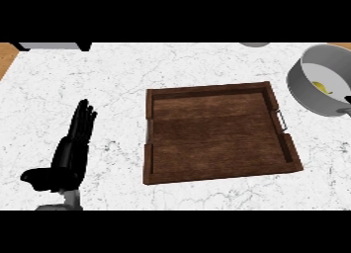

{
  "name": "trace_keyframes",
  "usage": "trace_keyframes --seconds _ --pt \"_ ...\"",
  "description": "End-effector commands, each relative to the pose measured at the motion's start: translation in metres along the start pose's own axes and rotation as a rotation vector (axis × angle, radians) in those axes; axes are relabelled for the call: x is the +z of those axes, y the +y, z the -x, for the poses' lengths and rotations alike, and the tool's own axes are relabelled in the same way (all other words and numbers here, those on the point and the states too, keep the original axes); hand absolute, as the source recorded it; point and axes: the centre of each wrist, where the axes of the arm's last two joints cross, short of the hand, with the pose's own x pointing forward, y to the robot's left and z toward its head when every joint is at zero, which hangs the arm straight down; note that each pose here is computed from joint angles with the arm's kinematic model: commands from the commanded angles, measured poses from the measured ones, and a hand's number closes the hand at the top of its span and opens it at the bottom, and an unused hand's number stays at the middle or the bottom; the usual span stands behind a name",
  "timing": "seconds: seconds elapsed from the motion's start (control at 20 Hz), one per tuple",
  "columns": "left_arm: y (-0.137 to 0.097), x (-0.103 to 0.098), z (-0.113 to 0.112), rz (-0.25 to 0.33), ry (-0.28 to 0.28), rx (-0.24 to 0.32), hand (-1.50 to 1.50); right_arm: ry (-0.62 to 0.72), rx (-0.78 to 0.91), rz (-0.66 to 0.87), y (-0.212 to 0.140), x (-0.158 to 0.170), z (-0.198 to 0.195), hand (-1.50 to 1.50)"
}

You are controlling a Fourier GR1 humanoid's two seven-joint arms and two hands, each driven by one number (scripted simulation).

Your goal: Pick the pear from the tray and place it in the pot

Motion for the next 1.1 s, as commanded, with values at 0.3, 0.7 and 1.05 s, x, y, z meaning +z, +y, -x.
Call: trace_keyframes --seconds 0.3,0.7,1.05 --pt "-0.006 -0.011 -0.013 -0.014 -0.012 -0.006 0.0 -0.015 -0.18 0.143 -0.081 0.001 0.054 -1.5" --pt "-0.006 0.001 0.004 -0.011 -0.02 -0.012 0.0 -0.067 -0.221 0.171 -0.139 0.016 0.086 -1.5" --pt "0.007 0.001 0.002 0.019 -0.008 -0.009 0.0 -0.055 -0.211 0.211 -0.146 0.019 0.093 -1.5"
